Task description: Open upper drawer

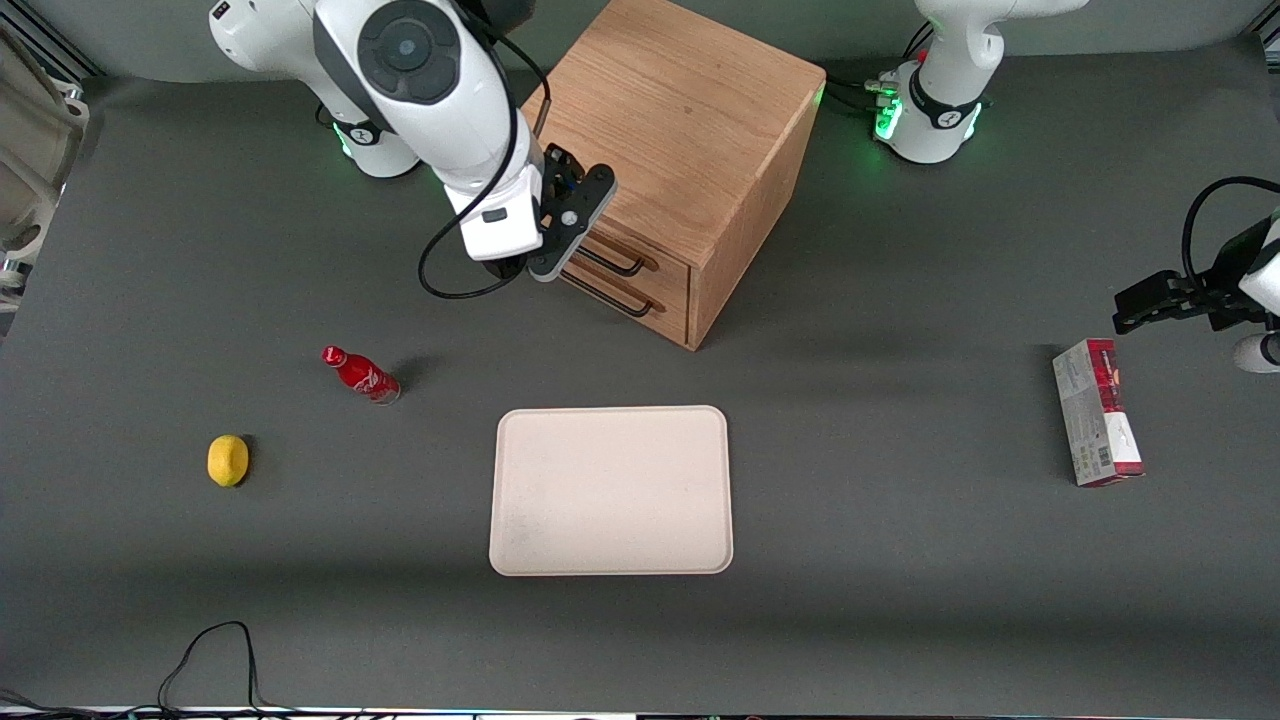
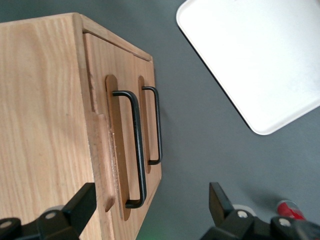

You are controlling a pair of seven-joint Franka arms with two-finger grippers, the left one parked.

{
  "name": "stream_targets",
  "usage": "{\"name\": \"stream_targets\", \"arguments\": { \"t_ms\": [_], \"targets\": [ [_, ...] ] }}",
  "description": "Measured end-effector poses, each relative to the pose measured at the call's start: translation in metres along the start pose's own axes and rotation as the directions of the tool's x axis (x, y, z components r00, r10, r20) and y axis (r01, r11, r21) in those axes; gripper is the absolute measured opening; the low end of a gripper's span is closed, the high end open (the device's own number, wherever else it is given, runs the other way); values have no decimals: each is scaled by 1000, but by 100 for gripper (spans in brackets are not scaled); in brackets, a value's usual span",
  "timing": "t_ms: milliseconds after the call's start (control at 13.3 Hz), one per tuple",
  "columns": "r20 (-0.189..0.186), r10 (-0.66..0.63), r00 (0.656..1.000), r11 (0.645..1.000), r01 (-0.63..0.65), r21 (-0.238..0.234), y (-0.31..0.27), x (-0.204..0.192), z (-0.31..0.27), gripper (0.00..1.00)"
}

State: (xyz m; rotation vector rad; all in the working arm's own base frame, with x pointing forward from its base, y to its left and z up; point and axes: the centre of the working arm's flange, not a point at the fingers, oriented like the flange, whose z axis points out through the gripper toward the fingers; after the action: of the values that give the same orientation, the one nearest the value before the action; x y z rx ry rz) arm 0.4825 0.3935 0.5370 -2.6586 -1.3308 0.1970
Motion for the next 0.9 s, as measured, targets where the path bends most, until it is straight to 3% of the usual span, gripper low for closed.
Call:
{"name": "stream_targets", "arguments": {
  "t_ms": [377, 904],
  "targets": [
    [-33, 15, 999, 1000, -15, 1, 10, 1, 34, 100],
    [-29, 21, 999, 1000, -21, -5, 10, 0, 90, 100]
  ]
}}
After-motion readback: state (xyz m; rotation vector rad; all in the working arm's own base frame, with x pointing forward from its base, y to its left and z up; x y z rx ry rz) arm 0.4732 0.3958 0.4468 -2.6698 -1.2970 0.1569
